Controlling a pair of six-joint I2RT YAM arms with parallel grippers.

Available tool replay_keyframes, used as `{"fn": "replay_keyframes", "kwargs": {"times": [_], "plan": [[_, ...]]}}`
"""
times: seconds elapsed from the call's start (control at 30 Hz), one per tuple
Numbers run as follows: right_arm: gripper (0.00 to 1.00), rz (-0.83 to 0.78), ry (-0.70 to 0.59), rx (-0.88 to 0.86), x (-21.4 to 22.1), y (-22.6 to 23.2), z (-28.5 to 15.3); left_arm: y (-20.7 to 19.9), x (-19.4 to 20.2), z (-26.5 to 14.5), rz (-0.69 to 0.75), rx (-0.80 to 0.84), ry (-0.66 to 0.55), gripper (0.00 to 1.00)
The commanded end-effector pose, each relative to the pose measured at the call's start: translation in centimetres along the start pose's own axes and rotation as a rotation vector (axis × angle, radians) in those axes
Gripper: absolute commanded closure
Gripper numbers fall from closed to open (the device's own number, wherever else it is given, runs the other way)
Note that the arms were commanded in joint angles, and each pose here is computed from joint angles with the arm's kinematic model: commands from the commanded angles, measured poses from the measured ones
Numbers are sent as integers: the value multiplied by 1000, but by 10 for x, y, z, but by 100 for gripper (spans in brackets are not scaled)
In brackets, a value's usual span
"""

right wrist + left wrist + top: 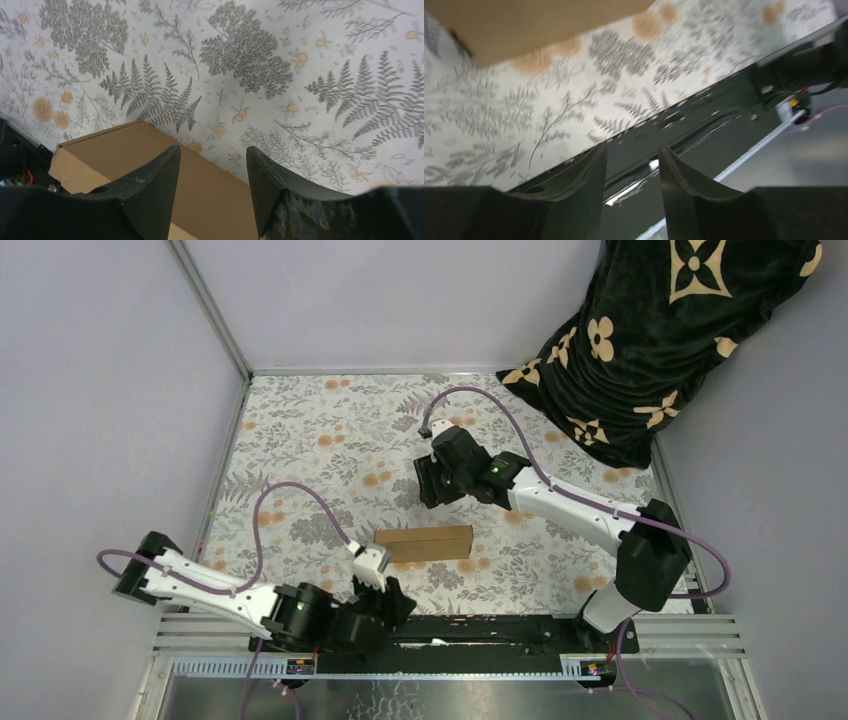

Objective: Fold the paper box

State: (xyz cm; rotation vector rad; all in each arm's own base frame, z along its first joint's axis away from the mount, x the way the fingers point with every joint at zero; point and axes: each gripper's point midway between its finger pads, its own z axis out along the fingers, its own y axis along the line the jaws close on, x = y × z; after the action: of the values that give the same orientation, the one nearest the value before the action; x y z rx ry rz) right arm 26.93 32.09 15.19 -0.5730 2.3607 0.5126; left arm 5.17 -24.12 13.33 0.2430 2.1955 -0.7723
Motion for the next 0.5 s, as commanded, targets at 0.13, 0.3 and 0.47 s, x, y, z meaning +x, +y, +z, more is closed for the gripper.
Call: {"fn": "replay_keyframes", "kwargs": {"times": [0.13,0.3,0.47], "plan": [[42,2,57,-130,7,23,10,41,30,25,-131,-140,-112,49],[42,9,85,-124,19,19,20,50,20,35,-136,-165,-238,46],[42,25,110,-123,32,15,27,51,14,46,-119,-178,-346,41]]}}
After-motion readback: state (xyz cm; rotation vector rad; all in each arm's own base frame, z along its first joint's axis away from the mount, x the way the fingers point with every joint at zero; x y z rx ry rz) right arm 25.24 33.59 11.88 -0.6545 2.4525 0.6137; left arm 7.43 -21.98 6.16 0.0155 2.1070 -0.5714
